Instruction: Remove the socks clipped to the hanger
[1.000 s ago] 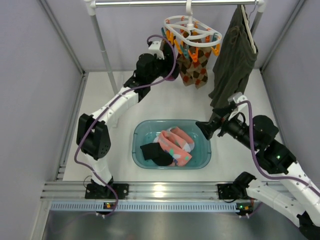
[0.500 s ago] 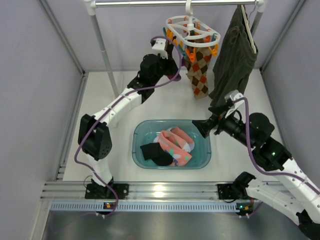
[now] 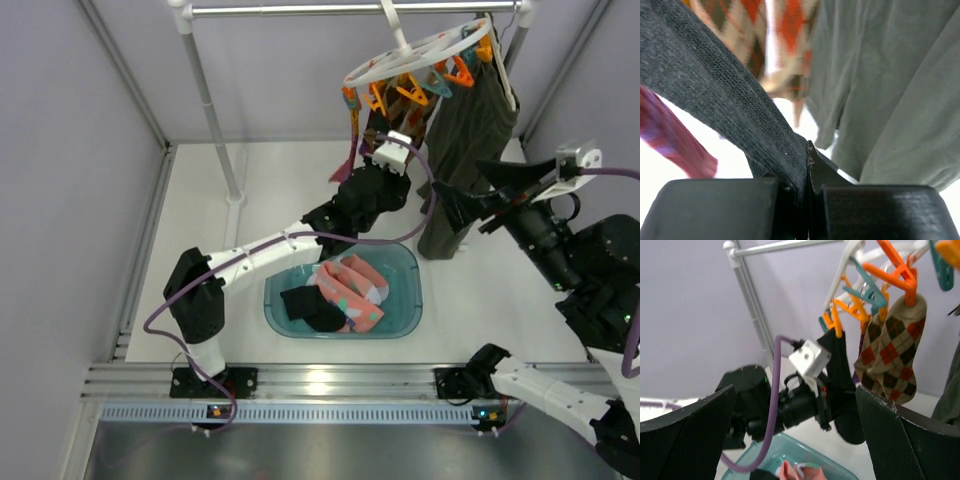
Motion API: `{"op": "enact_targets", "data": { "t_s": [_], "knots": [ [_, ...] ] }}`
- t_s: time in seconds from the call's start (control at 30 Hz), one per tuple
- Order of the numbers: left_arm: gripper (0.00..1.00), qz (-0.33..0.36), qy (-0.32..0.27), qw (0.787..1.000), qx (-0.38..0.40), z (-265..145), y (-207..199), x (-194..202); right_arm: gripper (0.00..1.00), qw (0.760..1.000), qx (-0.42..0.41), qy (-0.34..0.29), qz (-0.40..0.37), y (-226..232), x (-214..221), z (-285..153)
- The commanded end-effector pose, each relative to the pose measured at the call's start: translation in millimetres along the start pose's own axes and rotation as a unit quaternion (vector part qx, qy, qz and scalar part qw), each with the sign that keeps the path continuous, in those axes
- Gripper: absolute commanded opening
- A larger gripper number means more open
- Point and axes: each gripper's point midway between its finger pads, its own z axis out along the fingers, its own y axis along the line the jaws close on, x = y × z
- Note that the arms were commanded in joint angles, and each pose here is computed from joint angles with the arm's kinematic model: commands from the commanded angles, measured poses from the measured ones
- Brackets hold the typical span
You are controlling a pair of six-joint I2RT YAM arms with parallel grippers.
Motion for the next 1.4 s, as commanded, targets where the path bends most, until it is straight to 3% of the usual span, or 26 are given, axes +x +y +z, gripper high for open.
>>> {"op": "enact_targets", "data": {
  "t_s": [0.0, 0.2, 0.27, 0.3, 0.37, 0.43, 0.67, 0.9, 1.1, 1.37],
  "knots": [
    [0.00, 0.036, -0.031, 0.997, -0.063, -3, 10, -28, 0.97, 0.998, 0.051, 0.020, -0.023, -15, -17, 11],
    [0.00, 0.091, -0.020, 0.991, -0.100, -1, -12, -19, 0.88, 0.997, 0.043, 0.041, -0.051, -7, -44, 34],
    [0.00, 0.113, -0.013, 0.988, -0.109, 5, -13, -12, 0.85, 0.993, 0.031, 0.086, -0.071, -3, -27, 58],
    [0.00, 0.127, -0.009, 0.985, -0.120, 6, -9, -9, 0.83, 0.994, 0.026, 0.080, -0.073, 1, -43, 59],
    [0.00, 0.139, -0.003, 0.982, -0.132, 9, -8, -2, 0.74, 0.987, 0.012, 0.138, -0.077, 5, -13, 83],
    [0.00, 0.157, 0.003, 0.978, -0.137, 10, -6, 2, 0.67, 0.985, 0.003, 0.150, -0.081, 11, -11, 93],
    [0.00, 0.205, 0.028, 0.967, -0.151, 10, -1, 23, 0.67, 0.965, 0.037, 0.218, -0.142, 3, 51, 158],
    [0.00, 0.212, 0.029, 0.966, -0.147, 11, -3, 25, 0.67, 0.952, 0.127, 0.205, -0.187, -21, 67, 192],
    [0.00, 0.208, 0.026, 0.968, -0.136, 14, -7, 26, 0.67, 0.925, 0.228, 0.194, -0.234, -53, 66, 198],
    [0.00, 0.202, 0.022, 0.971, -0.129, 18, -8, 24, 0.68, 0.905, 0.257, 0.192, -0.281, -67, 82, 220]
  ]
}}
